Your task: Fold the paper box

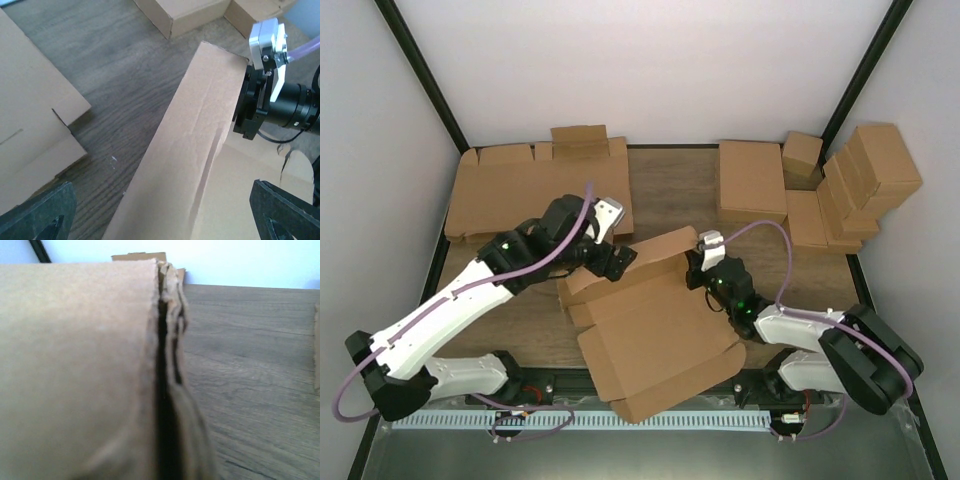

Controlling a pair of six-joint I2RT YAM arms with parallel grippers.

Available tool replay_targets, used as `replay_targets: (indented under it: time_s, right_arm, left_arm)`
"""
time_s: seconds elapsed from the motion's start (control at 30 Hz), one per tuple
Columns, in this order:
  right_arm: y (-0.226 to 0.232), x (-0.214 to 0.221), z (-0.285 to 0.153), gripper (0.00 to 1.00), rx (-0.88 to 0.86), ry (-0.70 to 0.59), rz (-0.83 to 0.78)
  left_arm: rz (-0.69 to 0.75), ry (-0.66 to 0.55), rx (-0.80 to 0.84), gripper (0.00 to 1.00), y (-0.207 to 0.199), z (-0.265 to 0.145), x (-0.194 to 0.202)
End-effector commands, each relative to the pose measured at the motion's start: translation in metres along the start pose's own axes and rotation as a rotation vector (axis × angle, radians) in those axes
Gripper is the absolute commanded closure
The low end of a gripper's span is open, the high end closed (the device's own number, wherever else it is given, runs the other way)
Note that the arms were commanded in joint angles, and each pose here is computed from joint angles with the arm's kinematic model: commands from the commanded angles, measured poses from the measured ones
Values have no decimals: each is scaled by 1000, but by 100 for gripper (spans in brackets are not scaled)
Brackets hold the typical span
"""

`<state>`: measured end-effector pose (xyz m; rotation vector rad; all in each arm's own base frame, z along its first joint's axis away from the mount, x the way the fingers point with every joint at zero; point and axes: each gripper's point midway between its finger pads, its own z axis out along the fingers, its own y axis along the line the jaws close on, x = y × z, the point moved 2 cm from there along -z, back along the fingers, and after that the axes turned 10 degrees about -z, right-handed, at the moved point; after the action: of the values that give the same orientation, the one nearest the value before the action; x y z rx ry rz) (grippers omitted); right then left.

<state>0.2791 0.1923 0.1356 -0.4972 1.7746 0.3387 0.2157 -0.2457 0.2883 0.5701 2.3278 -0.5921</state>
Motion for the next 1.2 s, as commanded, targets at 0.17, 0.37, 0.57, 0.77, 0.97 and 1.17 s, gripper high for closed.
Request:
replay_targets:
  time_s: [0.17, 0.37, 0.57, 0.77, 0.97, 1.17]
  right_arm:
    - [-36, -53, 4, 99, 182, -79, 208]
    - [-75, -64, 3, 99, 275, -95, 448]
    - [-84, -67, 3, 99, 320, -125, 581]
    - [-82, -60, 5, 99, 304, -124, 639]
    - [-79, -59, 3, 99, 284, -123, 632]
    - [-78, -57, -4, 99, 272, -128, 633]
  left_arm:
    - [-136, -258, -39, 0, 5, -85, -53]
    - [-347, -278, 41, 0, 0, -136, -51]
    - [-513, -247, 121, 0, 2, -157, -21]
    - [-655, -120, 124, 0, 13, -114, 36]
    - [-686, -91, 54, 4, 31, -78, 68]
    - [-636, -101, -81, 7, 51, -60, 75]
